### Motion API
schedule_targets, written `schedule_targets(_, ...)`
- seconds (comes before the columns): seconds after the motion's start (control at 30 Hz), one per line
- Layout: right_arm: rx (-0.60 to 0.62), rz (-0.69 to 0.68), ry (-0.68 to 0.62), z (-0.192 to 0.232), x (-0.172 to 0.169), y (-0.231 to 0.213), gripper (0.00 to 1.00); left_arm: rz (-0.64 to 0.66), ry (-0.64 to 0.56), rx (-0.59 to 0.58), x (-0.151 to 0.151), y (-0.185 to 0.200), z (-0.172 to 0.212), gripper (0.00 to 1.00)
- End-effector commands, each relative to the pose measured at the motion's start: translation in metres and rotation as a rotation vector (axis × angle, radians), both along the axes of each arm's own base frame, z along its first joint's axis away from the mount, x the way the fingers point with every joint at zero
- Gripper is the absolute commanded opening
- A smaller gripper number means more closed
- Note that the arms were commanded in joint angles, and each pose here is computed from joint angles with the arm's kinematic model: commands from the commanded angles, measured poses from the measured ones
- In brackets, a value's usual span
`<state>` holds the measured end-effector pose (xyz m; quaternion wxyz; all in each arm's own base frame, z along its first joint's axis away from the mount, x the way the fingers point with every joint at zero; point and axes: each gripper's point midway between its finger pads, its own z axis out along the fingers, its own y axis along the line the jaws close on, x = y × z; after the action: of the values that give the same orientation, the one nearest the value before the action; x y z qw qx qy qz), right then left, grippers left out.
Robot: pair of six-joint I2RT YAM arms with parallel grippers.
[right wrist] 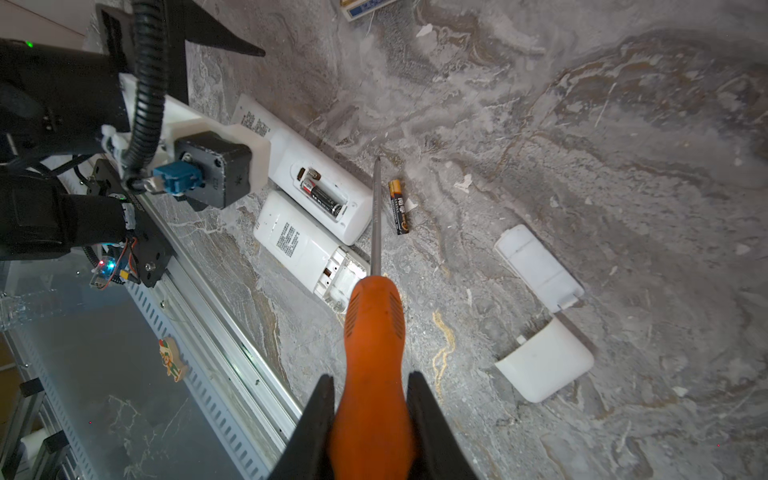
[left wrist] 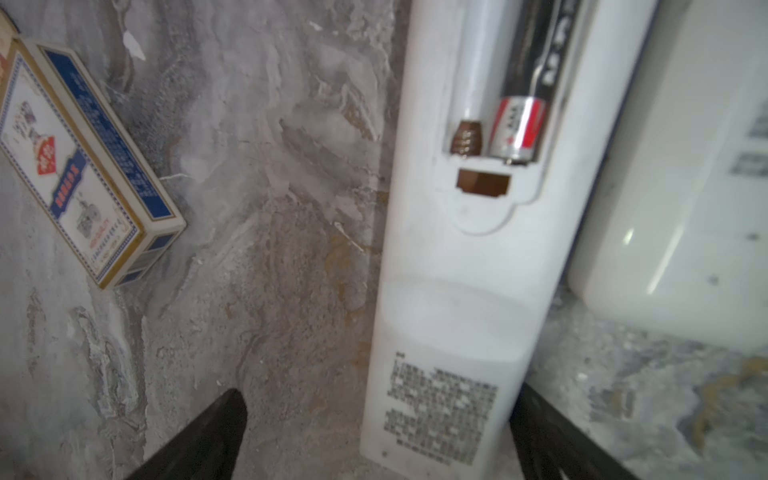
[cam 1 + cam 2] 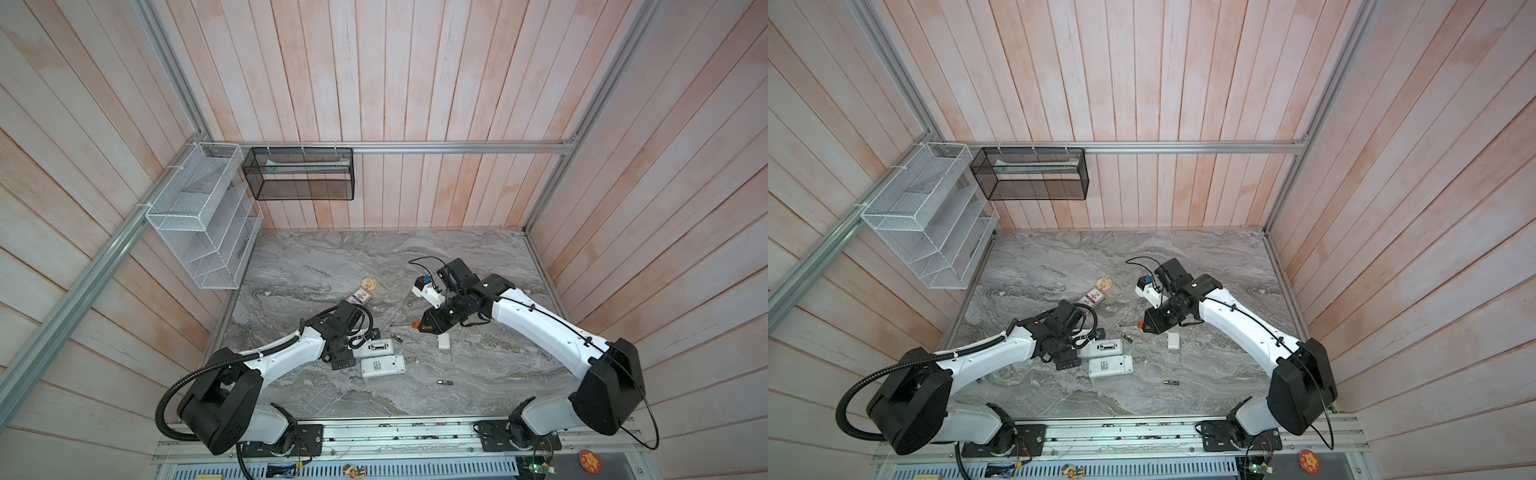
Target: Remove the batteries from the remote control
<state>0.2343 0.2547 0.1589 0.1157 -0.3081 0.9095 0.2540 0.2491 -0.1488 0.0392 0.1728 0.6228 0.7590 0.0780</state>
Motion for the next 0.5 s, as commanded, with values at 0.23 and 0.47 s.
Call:
schedule_targets(0.23,0.006,0.033,0.025,-0.002,0.027,0.024,0.02,0.138,0.036,0.005,-0.024,0.015,0.014,1.00)
schedule_targets(0.47,0.015,0.056,0.037,-0.005,0.037,0.036,0.03,0.131,-0.019,0.074,-0.019,0.027,0.004,1.00)
